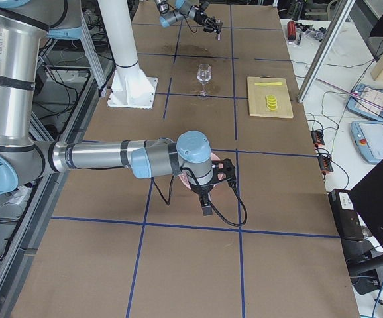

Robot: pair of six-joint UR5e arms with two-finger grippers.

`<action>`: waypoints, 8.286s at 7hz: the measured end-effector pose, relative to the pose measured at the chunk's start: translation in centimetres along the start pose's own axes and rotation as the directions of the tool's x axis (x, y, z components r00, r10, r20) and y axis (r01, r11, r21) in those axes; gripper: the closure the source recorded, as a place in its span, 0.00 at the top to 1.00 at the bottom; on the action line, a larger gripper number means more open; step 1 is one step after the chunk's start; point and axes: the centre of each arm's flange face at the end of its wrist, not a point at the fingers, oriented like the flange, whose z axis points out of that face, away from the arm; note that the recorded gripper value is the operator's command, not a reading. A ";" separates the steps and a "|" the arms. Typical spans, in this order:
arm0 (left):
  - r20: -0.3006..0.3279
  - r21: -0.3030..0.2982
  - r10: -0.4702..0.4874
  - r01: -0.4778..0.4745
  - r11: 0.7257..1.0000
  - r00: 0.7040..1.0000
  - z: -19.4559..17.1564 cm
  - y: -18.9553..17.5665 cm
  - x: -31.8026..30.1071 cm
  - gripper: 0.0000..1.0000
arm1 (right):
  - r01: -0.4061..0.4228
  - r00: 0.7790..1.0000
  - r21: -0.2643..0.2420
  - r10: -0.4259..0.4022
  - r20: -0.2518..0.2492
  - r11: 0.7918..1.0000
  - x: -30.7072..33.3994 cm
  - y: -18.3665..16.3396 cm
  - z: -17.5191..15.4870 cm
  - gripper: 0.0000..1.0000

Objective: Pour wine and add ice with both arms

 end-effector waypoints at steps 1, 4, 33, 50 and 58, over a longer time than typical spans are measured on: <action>0.001 -0.001 -0.038 0.038 0.999 0.999 -0.6 1.9 1.2 0.00 | 0.000 1.000 0.000 0.000 0.000 1.000 0.0 0.0 0.0 1.00; -0.001 -0.030 -0.098 0.098 0.995 0.995 -2.1 6.8 4.6 0.00 | 0.000 1.000 0.000 0.000 0.000 1.000 0.0 0.0 0.0 1.00; 0.064 0.151 0.212 -0.219 0.964 0.975 -0.2 -5.4 -2.9 1.00 | 0.003 1.000 0.006 -0.003 0.000 1.000 -0.2 -0.5 -0.2 1.00; 0.224 -0.857 -0.215 0.297 0.421 0.951 -9.0 -13.2 -37.6 1.00 | 0.007 1.000 0.014 -0.007 0.002 1.000 -0.3 -0.8 -0.3 1.00; 0.180 -0.847 -0.190 0.250 0.469 0.965 -8.5 -14.6 -36.6 1.00 | -0.125 0.992 0.122 0.122 0.034 0.985 -17.0 -1.6 7.6 0.65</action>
